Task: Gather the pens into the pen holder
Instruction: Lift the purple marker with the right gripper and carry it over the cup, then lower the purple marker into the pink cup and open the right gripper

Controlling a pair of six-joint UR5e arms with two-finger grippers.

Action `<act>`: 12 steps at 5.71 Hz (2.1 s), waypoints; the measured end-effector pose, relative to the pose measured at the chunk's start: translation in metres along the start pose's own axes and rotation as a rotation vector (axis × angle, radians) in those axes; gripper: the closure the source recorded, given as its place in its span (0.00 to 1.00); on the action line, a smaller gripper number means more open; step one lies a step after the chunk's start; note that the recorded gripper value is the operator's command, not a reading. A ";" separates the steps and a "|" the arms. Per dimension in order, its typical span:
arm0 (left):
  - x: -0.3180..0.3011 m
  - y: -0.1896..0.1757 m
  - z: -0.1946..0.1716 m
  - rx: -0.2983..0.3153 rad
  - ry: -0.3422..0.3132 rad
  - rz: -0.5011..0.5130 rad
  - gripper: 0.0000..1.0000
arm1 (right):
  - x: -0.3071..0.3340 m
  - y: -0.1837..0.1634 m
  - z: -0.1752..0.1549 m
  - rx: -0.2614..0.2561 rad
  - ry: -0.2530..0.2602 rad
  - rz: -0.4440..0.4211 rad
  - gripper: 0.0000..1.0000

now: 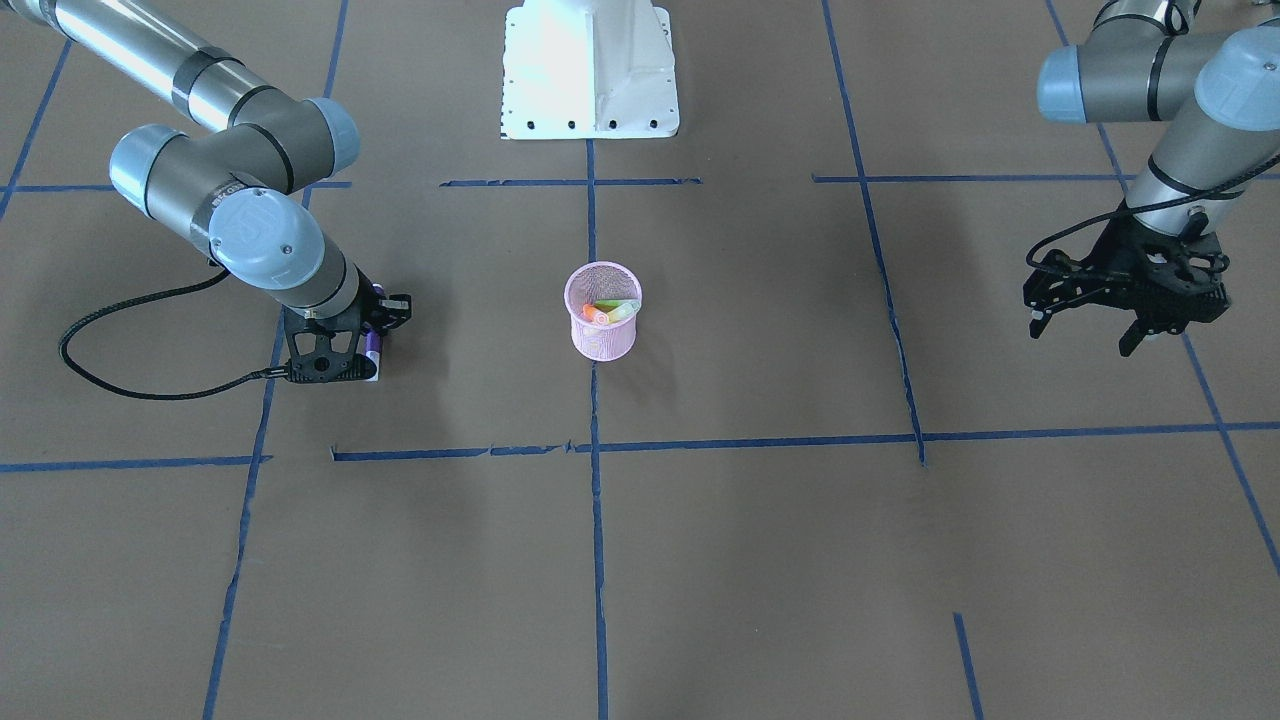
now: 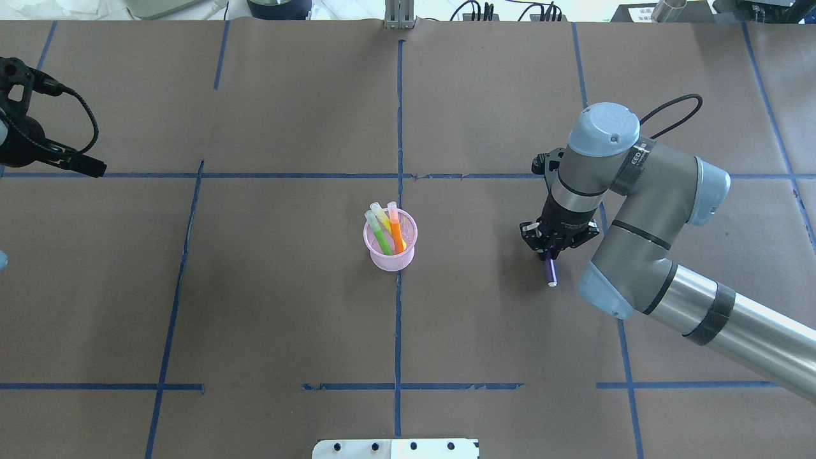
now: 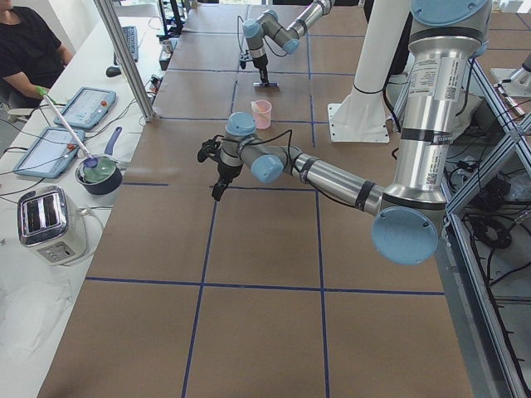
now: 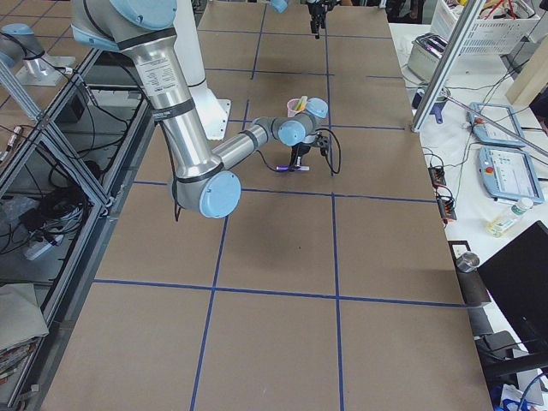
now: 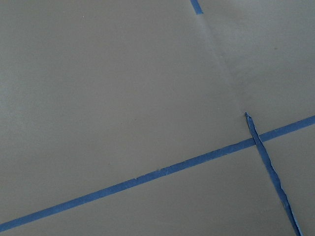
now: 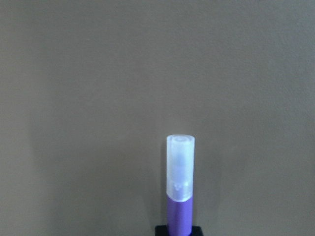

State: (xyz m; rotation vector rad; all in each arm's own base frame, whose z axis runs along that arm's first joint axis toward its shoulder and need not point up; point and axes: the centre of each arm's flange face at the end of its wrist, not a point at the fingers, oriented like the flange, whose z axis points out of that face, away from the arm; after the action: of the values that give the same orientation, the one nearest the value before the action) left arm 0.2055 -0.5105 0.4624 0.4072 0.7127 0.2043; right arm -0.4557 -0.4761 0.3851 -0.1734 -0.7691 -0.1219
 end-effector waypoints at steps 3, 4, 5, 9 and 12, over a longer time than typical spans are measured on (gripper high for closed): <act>-0.002 0.003 0.001 -0.006 0.002 0.005 0.00 | -0.105 0.061 -0.090 0.407 -0.098 -0.014 1.00; -0.003 0.004 0.001 -0.006 0.003 0.005 0.00 | -0.143 0.087 -0.108 0.586 -0.154 0.052 1.00; -0.003 0.004 0.000 -0.005 0.003 0.006 0.00 | -0.174 0.112 -0.112 0.756 -0.195 0.123 1.00; -0.003 0.005 0.000 -0.005 0.002 0.004 0.00 | -0.239 0.157 -0.072 1.065 -0.236 0.237 0.99; -0.001 0.004 -0.003 0.001 0.004 -0.001 0.00 | -0.246 0.147 -0.049 1.084 -0.184 0.231 0.10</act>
State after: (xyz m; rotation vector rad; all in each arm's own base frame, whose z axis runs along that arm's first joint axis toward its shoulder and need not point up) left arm 0.2024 -0.5059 0.4627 0.4079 0.7174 0.2038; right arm -0.5720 -0.3306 0.1618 0.7646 -0.8986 0.5374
